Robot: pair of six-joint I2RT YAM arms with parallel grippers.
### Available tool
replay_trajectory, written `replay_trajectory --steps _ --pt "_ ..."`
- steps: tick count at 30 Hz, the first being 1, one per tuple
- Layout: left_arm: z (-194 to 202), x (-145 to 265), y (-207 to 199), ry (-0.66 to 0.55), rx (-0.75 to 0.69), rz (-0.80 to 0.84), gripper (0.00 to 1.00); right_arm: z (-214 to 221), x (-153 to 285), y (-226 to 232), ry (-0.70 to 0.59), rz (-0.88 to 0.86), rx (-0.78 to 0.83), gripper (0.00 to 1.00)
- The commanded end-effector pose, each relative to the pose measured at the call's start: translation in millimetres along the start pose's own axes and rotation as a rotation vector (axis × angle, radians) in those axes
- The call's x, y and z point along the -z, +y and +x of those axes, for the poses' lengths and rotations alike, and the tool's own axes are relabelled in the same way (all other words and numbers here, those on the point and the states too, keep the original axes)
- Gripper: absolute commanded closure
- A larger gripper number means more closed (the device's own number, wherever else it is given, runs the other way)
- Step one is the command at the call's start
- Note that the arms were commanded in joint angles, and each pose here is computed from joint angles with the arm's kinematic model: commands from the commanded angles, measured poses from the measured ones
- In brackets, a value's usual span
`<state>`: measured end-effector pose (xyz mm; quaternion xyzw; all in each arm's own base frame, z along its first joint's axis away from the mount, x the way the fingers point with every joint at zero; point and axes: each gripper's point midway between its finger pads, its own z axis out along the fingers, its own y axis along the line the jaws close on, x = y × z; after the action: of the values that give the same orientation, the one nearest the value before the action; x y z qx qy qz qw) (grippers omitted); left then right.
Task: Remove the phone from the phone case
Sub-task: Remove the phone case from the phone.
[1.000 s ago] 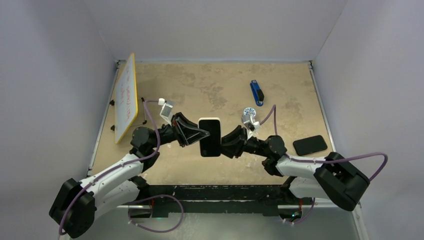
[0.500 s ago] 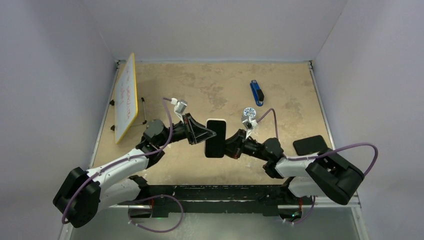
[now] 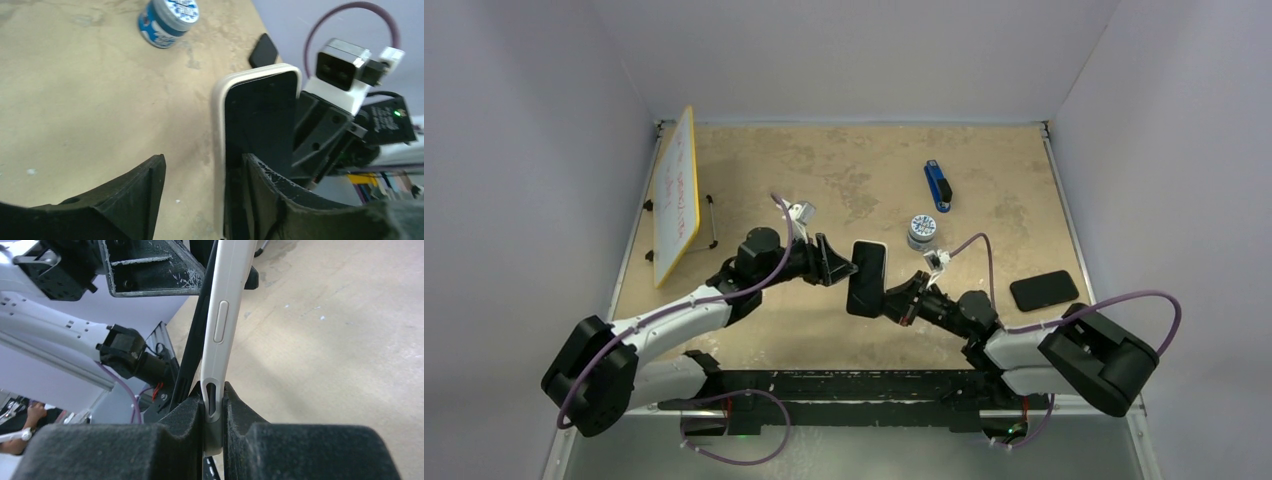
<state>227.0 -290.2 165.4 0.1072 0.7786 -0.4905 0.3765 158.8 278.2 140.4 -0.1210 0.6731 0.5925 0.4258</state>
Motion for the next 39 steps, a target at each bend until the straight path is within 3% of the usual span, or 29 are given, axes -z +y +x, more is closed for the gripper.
replay_trajectory --steps 1,11,25,35,39 --pt "-19 -3 26 -0.044 -0.072 -0.155 0.39 -34 -2 14 -0.15 -0.029 0.016 1.0" --pt "-18 -3 21 -0.02 -0.245 -0.311 0.36 -22 -14 -26 -0.107 0.167 -0.101 1.0" --pt "15 -8 -13 0.031 -0.563 -0.372 0.25 -5 -29 -53 -0.057 0.295 -0.32 1.0" --pt "51 -20 -14 0.132 -0.8 -0.517 0.26 -8 -32 -56 -0.037 0.357 -0.352 1.0" --pt "59 -24 -11 0.165 -0.846 -0.55 0.31 -9 -32 -55 -0.036 0.359 -0.347 1.0"
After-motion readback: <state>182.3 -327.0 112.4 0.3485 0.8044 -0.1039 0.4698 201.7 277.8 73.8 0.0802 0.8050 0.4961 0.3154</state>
